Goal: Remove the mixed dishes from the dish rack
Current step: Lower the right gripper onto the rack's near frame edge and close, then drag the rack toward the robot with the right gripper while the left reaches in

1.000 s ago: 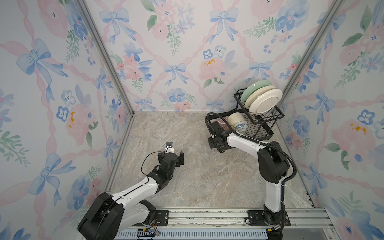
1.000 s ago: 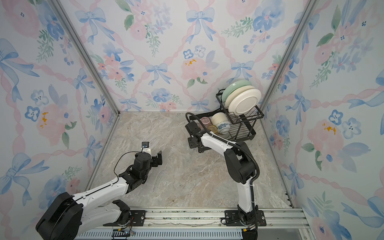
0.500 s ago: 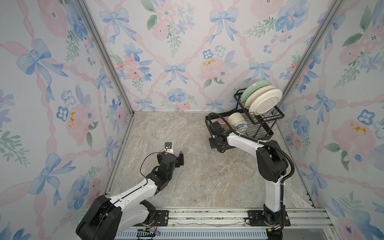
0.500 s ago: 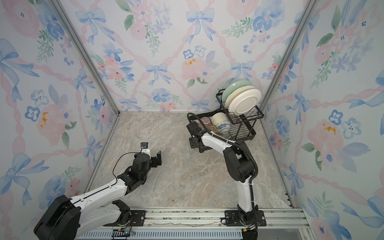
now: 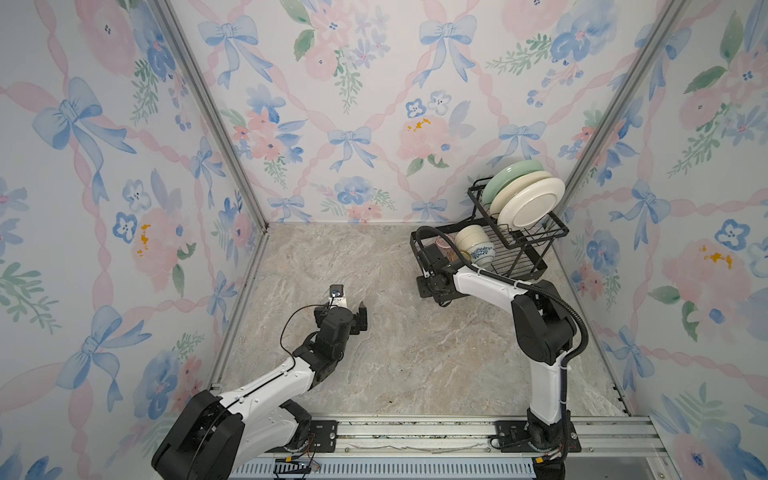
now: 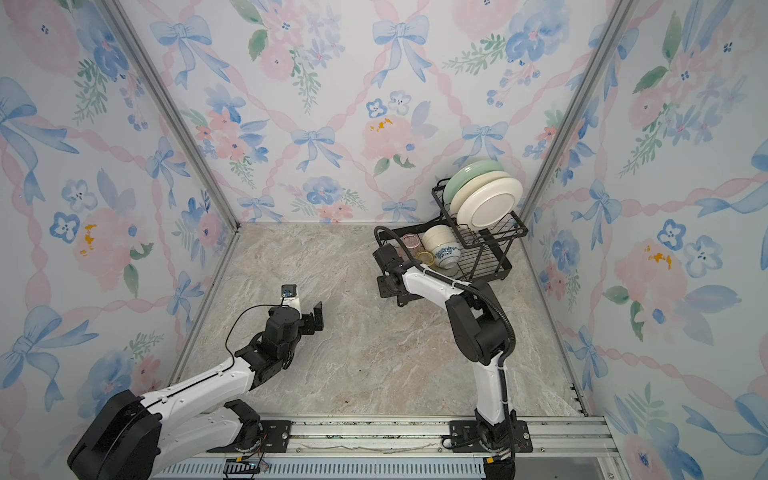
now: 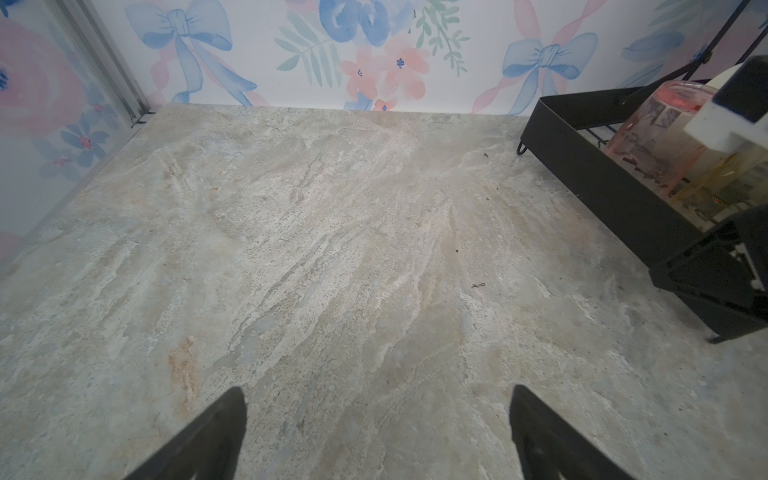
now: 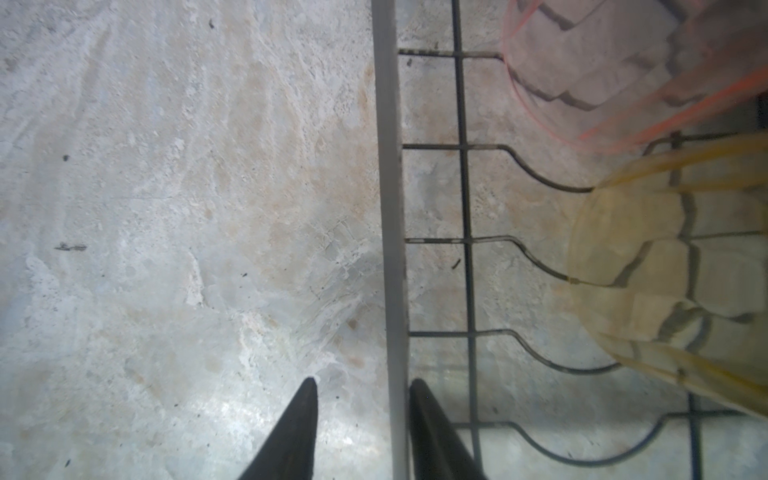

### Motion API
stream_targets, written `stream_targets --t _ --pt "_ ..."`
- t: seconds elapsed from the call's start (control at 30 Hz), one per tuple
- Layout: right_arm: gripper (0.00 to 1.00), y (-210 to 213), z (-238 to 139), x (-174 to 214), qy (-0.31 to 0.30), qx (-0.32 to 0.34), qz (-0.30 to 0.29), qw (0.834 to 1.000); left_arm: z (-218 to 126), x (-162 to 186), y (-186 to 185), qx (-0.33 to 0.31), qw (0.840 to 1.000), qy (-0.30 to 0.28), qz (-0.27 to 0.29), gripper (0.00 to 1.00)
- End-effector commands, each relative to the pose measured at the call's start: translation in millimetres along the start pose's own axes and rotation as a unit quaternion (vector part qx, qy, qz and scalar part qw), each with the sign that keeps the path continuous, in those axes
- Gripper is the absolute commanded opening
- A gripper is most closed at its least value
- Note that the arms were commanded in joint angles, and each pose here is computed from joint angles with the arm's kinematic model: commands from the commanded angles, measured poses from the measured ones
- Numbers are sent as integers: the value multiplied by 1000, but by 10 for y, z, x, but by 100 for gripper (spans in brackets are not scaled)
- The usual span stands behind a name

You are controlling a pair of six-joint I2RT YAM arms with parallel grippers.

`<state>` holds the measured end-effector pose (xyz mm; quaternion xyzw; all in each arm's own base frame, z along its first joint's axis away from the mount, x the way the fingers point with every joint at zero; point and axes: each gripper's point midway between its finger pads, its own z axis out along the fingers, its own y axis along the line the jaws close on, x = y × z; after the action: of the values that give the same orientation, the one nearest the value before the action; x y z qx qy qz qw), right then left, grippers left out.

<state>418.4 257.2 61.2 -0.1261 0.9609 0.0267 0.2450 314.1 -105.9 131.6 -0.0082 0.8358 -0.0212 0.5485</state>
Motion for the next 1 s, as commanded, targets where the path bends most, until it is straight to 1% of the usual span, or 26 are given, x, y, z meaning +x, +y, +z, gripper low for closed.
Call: stream_targets --t 0.0,0.2,0.5,0.63,0.73,0.8,0.97 --pt "35 85 94 172 22 -4 -14 1000 -36 3 14 0 1000 -6 -8 98" --pt "25 140 83 275 32 -1 -31 999 -51 -19 41 -5 1000 -11 -8 98" --pt "15 177 28 411 41 -2 -40 998 -74 -30 34 -1 1000 -15 -6 98" --pt "6 216 2 474 47 -3 -43 998 -82 -34 51 -4 1000 -17 -6 98" --pt "4 285 -16 547 51 -8 -54 997 -83 -27 60 -8 1000 -17 0 98" --pt "0 327 -26 616 58 -10 -63 996 -85 -24 78 -12 1000 -18 0 98" --pt "0 397 -73 782 72 -12 -83 994 -92 -29 99 -16 1000 -20 2 98"
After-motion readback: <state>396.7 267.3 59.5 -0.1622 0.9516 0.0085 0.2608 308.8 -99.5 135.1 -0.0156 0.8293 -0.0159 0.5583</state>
